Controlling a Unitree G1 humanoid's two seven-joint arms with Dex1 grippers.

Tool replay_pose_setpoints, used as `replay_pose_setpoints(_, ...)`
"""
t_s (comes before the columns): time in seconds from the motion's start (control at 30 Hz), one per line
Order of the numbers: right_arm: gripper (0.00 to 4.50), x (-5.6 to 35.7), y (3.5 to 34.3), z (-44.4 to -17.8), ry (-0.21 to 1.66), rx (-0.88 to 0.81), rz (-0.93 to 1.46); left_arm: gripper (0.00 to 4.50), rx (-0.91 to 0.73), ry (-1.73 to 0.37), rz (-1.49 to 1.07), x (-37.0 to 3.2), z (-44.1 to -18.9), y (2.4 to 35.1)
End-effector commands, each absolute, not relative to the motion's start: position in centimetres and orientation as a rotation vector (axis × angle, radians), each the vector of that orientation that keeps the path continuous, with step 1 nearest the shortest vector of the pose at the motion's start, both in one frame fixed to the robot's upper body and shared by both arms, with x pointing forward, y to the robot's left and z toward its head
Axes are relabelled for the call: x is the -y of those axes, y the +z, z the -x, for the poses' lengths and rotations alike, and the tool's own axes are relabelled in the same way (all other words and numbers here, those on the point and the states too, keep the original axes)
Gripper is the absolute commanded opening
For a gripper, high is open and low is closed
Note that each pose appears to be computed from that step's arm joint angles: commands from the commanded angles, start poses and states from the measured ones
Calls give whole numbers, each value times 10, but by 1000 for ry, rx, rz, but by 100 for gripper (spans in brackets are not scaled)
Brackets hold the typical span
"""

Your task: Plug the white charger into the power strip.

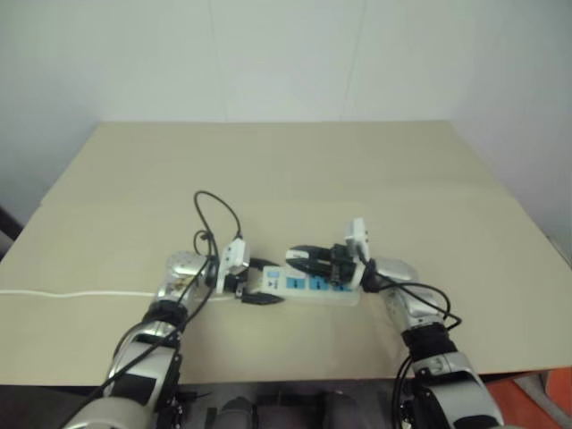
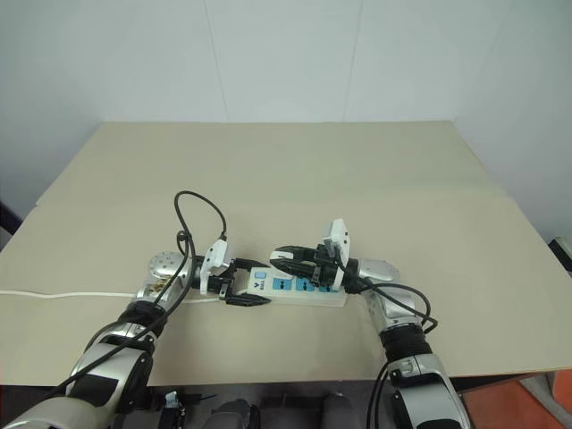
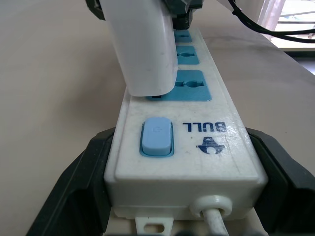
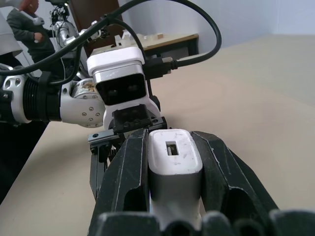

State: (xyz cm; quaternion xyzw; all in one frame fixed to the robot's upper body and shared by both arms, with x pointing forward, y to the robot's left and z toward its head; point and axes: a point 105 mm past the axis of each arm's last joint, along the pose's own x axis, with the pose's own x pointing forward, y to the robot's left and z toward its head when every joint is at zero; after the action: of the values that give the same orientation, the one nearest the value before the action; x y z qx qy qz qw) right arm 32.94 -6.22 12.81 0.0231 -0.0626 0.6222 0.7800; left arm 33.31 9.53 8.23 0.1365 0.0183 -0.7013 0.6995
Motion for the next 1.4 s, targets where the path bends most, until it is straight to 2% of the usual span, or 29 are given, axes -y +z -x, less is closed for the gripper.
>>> replay_pose_setpoints(0.03,112,69,109,-322,1387,106,0,330,-24,-1562,-332,-98,-336,90)
replay_pose_setpoints(0.3,112,66,96,-329,1431,88,46,330,-24,-1570,-328,-97,-335,91)
replay_pose_setpoints(0.63,112,63,65,-323,1441,30,72,330,-28,-1570,-317,-100,-332,88)
replay_pose_setpoints(1.0,112,63,67,-329,1450,-32,35,330,-34,-1576,-308,-99,-331,88)
replay_pose_setpoints(1.33,448,68,75,-326,1456,62,64,330,-39,-1569,-310,-99,-332,85)
replay_pose_setpoints(1.4,448,70,75,-325,1457,61,66,330,-38,-1568,-310,-99,-332,85)
